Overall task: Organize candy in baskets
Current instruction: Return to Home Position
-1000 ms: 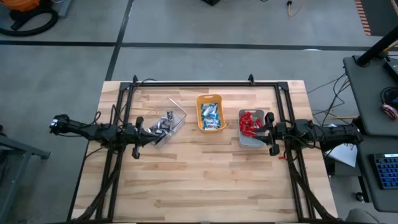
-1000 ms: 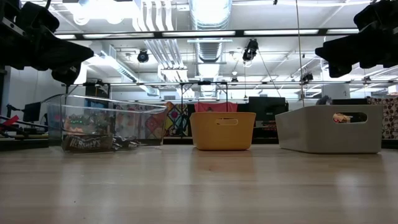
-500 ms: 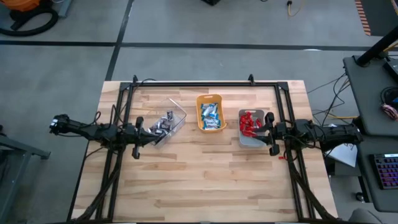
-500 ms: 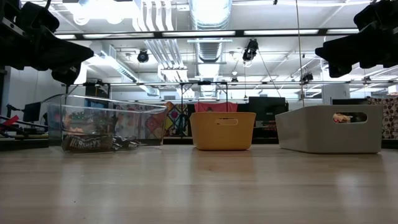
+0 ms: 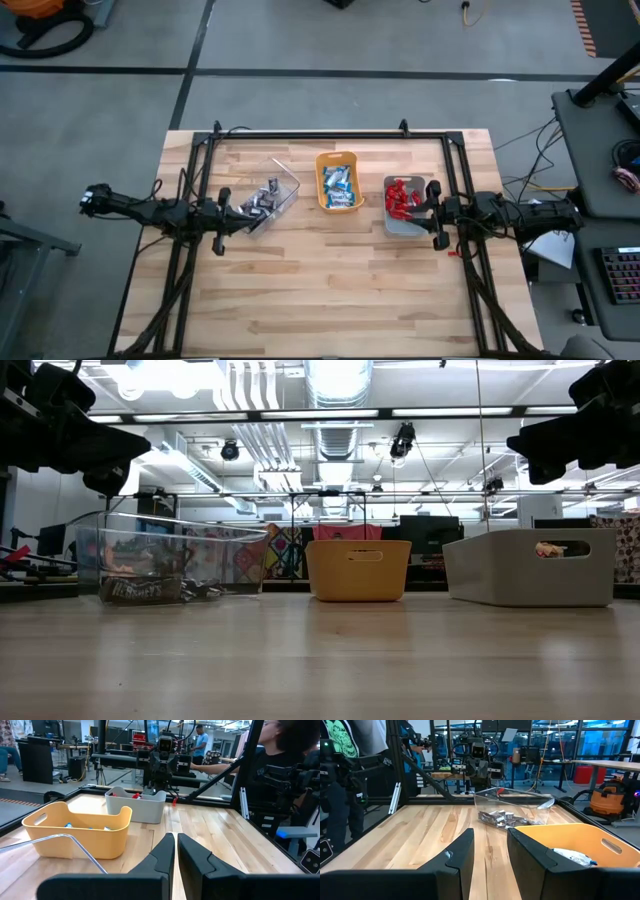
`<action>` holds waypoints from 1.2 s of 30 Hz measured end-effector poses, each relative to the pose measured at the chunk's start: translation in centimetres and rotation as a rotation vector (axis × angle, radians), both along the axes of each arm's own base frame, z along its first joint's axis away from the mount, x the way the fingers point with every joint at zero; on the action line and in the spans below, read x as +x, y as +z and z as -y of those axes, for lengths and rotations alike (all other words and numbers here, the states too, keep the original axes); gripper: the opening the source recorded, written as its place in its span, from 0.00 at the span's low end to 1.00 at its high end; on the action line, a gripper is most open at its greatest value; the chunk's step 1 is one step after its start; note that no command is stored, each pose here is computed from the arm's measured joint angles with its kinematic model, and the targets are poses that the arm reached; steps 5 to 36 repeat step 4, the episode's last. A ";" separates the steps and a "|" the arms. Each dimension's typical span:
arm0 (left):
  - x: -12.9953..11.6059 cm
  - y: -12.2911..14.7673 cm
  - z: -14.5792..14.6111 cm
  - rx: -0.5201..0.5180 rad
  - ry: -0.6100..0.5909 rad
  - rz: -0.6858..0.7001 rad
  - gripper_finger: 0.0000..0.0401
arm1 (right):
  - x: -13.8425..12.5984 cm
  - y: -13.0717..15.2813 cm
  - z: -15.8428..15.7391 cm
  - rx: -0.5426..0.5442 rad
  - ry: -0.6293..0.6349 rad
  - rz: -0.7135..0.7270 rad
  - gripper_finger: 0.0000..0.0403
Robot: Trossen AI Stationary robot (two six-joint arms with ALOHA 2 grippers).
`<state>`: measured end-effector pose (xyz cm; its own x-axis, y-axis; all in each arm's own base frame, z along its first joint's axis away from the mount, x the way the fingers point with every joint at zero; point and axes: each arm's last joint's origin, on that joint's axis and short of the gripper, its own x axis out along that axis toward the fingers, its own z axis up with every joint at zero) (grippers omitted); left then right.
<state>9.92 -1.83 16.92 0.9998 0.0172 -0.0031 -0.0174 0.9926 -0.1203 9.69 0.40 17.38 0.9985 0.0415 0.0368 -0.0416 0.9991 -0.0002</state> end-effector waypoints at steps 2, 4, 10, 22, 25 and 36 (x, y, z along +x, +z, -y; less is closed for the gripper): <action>0.0 0.0 0.0 0.000 0.000 0.000 0.01 | 0.0 0.0 0.0 0.000 0.000 0.000 0.27; 0.0 0.0 0.0 0.000 0.000 0.000 0.01 | 0.0 0.0 0.0 0.000 0.000 0.000 0.27; 0.0 0.0 0.0 0.000 0.000 0.000 0.01 | 0.0 0.0 0.0 0.000 0.000 0.000 0.27; 0.0 0.0 0.0 0.000 0.000 0.000 0.01 | 0.0 0.0 0.0 0.000 0.000 0.000 0.27; 0.0 0.0 0.0 0.000 0.000 0.000 0.01 | 0.0 0.0 0.0 0.000 0.000 0.000 0.27; 0.0 0.0 0.0 0.000 0.000 0.000 0.01 | 0.0 0.0 0.0 0.000 0.000 0.000 0.27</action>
